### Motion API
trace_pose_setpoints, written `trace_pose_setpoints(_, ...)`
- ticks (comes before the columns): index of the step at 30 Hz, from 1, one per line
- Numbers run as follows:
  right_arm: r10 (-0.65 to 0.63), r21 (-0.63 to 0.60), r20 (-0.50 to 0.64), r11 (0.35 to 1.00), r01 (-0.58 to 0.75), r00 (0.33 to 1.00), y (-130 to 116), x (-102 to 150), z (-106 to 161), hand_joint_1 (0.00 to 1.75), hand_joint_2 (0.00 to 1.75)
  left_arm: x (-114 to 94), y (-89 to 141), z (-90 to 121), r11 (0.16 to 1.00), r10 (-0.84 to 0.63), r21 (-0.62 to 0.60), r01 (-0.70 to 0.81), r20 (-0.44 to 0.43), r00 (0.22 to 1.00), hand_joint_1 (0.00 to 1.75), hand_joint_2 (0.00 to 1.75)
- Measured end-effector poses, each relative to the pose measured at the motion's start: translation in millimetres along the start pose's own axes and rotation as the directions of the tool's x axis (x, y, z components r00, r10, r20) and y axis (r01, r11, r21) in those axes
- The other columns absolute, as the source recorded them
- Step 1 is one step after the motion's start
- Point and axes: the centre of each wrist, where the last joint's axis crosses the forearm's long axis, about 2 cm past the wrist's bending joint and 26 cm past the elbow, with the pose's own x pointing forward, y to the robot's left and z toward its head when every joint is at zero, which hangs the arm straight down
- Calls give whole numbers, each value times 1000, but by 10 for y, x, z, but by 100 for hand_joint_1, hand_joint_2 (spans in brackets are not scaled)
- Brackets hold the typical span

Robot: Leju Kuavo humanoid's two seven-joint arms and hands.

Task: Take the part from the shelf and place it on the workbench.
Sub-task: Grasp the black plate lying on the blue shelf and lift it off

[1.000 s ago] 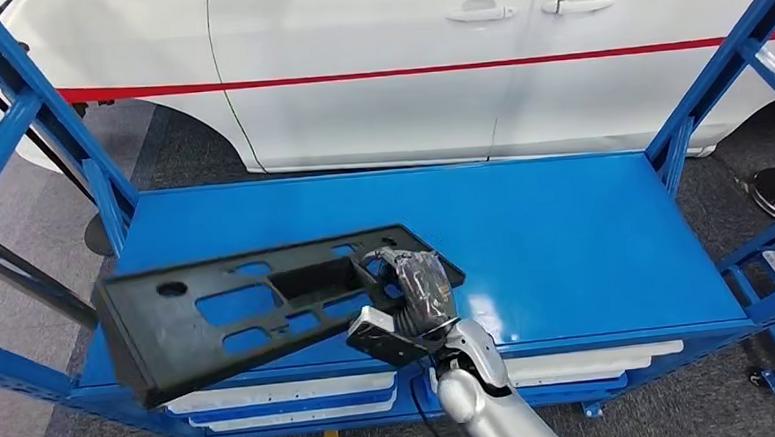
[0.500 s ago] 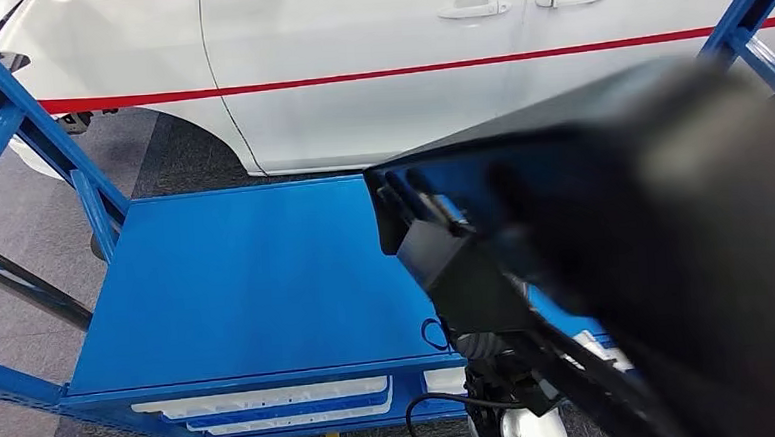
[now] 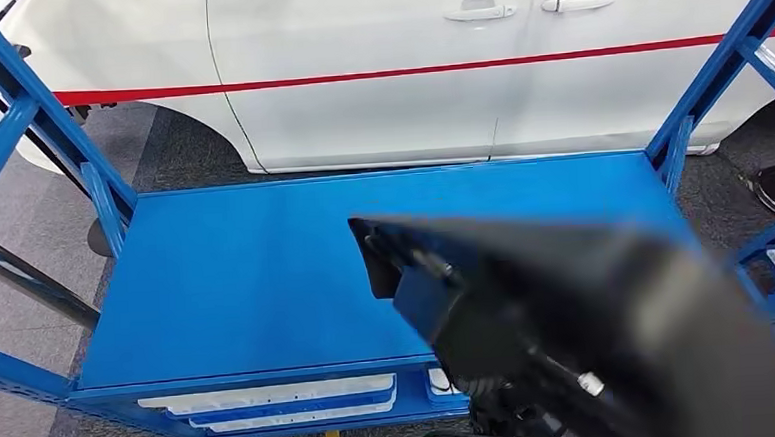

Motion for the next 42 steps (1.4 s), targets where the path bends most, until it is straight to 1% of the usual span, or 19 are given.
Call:
trace_pose_setpoints(3, -5, 41, -24, 999, 6, 1000, 16, -87, 201, 175, 175, -9, 6, 3, 1000, 19, 10, -19, -17, 1000, 0, 175)
trace_pose_setpoints(6, -16, 48, -66, 999, 19, 998, 12, -156, 397, 175, 175, -17, 8, 6, 999, 37, 9, -37, -26, 999, 0, 175)
trace_pose_setpoints(11, -28, 14, -111, 999, 29, 993, -9, -187, 653, 175, 175, -29, 6, 11, 999, 34, 5, -34, -28, 999, 0, 175)
trace_pose_setpoints(17, -20, -41, -113, 999, 15, 993, 13, -158, 939, 175, 175, -36, 12, 13, 1000, 13, -3, -13, -22, 1000, 0, 175)
trace_pose_setpoints(21, -8, -59, -130, 998, 1, 991, 12, -139, 1014, 175, 175, -36, 21, 11, 1000, 2, -7, -2, -16, 1000, 0, 175)
trace_pose_setpoints(26, 7, -88, -130, 996, -18, 992, -6, -85, 1045, 175, 175, -24, 60, -2, 1000, -21, -9, 21, 1, 1000, 0, 175)
trace_pose_setpoints(37, 25, -124, -139, 991, -42, 990, -50, 7, 1117, 175, 175, -65, 50, 19, 999, -38, -17, 38, -25, 999, 0, 175)
trace_pose_setpoints(42, 12, -132, -132, 991, -29, 991, -54, 38, 1113, 175, 175, -85, 45, 29, 999, -39, -19, 38, -36, 999, 0, 175)
